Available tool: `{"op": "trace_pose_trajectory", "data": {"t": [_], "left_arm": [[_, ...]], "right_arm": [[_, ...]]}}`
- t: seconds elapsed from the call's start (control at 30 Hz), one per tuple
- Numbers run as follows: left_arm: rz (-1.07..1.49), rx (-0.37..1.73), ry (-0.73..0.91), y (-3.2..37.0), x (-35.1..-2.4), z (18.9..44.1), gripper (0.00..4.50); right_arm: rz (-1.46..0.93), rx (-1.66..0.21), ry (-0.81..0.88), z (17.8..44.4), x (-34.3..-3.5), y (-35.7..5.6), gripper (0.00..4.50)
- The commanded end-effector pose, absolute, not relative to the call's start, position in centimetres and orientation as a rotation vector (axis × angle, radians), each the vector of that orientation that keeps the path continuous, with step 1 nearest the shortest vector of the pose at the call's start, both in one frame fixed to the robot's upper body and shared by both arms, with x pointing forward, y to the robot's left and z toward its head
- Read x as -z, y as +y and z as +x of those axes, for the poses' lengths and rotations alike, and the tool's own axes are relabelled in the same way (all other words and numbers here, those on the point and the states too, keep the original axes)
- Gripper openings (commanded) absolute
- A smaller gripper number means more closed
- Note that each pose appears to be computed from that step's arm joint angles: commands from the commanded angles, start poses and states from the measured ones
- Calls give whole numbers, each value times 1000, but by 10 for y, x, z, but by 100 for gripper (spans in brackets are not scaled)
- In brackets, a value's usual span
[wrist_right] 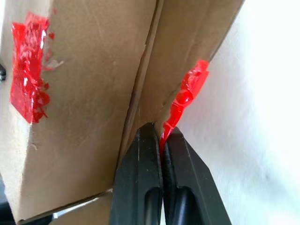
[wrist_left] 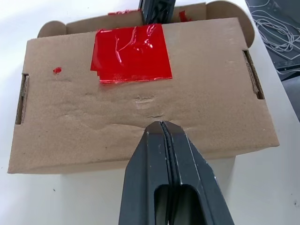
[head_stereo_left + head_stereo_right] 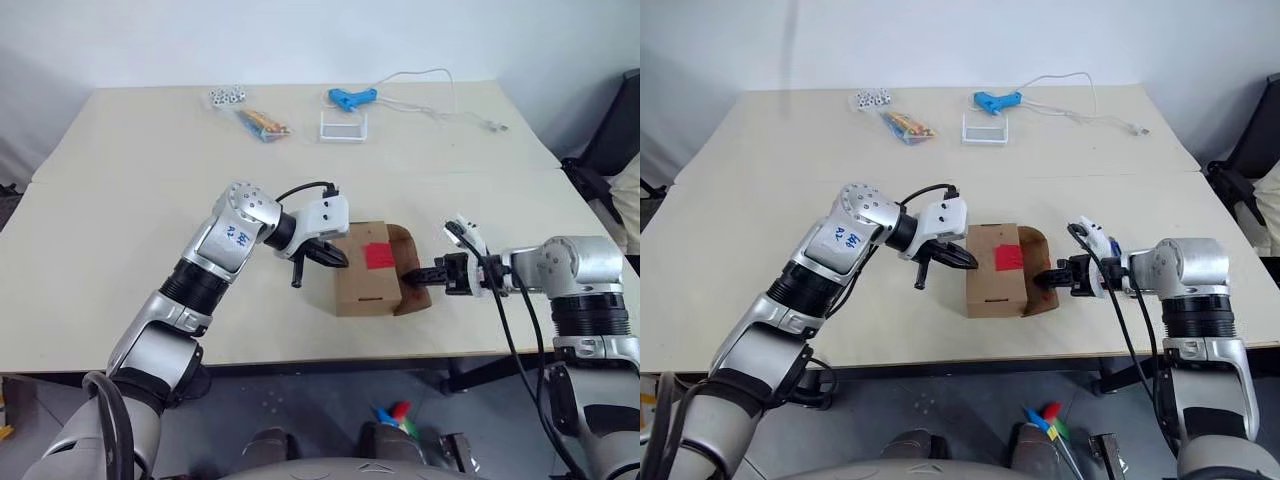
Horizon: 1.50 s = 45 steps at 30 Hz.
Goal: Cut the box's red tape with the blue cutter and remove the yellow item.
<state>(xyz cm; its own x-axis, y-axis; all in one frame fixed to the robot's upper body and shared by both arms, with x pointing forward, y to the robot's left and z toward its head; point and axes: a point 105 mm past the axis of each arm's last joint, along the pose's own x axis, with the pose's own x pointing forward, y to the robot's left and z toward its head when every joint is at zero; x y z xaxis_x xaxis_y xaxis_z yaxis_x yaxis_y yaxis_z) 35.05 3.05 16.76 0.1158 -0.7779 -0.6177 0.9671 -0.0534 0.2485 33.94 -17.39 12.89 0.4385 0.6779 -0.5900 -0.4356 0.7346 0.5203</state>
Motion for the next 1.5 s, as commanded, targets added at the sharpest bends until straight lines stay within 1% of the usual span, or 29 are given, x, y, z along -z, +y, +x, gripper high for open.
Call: {"op": "trace_pose_trajectory", "data": {"t": [0.03, 0.2, 0.53, 0.83, 1.1, 1.23, 1.5], "left_arm": [[725, 1459, 469, 30, -128, 349, 0], [714, 1456, 460, 25, -122, 350, 0], [711, 1440, 428, 17, -126, 359, 0], [679, 1418, 397, 12, -131, 363, 0], [663, 1402, 389, 11, -131, 366, 0], [652, 1389, 384, 12, -131, 367, 0], [638, 1368, 378, 12, -131, 371, 0]], "right_arm": [[277, -731, 826, 336, -149, -170, 2], [176, -704, 784, 333, -173, -166, 2], [45, -678, 754, 332, -188, -165, 2], [-171, -664, 720, 331, -213, -153, 2], [-291, -670, 728, 328, -219, -139, 2], [-400, -673, 727, 324, -220, -129, 2], [-455, -692, 714, 319, -228, -115, 2]]}}
